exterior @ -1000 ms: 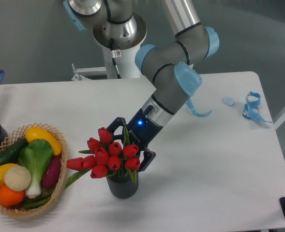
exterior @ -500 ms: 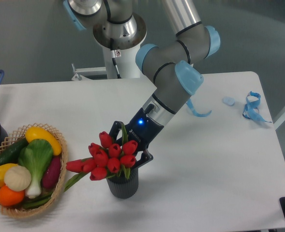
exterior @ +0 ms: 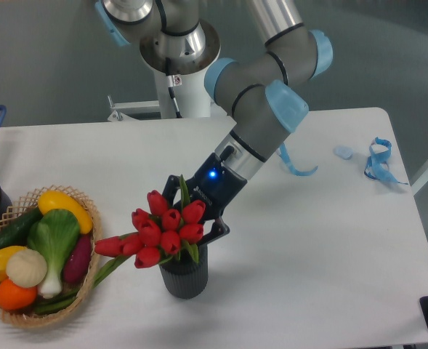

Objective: Pick up the flowers from the vase
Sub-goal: 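Lift the gripped tulips straight up out of the grey vase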

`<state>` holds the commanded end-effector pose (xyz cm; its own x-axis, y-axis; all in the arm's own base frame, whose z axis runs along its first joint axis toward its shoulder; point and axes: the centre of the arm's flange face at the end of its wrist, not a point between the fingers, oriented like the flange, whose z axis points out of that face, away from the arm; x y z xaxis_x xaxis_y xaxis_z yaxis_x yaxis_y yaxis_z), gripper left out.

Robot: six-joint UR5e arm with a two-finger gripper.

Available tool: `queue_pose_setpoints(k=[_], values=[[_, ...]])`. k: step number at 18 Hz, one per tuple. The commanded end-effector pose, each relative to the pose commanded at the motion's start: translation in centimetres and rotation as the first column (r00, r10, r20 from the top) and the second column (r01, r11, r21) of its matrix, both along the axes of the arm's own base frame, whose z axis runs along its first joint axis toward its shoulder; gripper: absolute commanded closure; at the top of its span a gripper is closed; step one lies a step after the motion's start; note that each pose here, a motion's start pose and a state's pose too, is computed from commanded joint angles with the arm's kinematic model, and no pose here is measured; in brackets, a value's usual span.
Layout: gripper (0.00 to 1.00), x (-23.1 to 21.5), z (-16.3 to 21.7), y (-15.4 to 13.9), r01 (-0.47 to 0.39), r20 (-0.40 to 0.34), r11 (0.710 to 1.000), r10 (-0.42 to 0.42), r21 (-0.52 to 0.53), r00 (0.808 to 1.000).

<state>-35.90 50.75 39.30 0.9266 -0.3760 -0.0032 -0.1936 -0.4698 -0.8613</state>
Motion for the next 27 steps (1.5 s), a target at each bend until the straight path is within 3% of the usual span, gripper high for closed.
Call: queue_pose_setpoints(k=[13,23,27], values=[[0.52,-0.8,8.9,0.8,-0.111,0.049,0.993,0.110,0.031,0.993],[0.52,0.2,16.5,-0.2,-0.187,0.121,0.980,0.177,0.074,0.977],[0.52,-2.2,16.8,-2.1,-0.237,0.121,0.969,0.227,0.074,0.966]])
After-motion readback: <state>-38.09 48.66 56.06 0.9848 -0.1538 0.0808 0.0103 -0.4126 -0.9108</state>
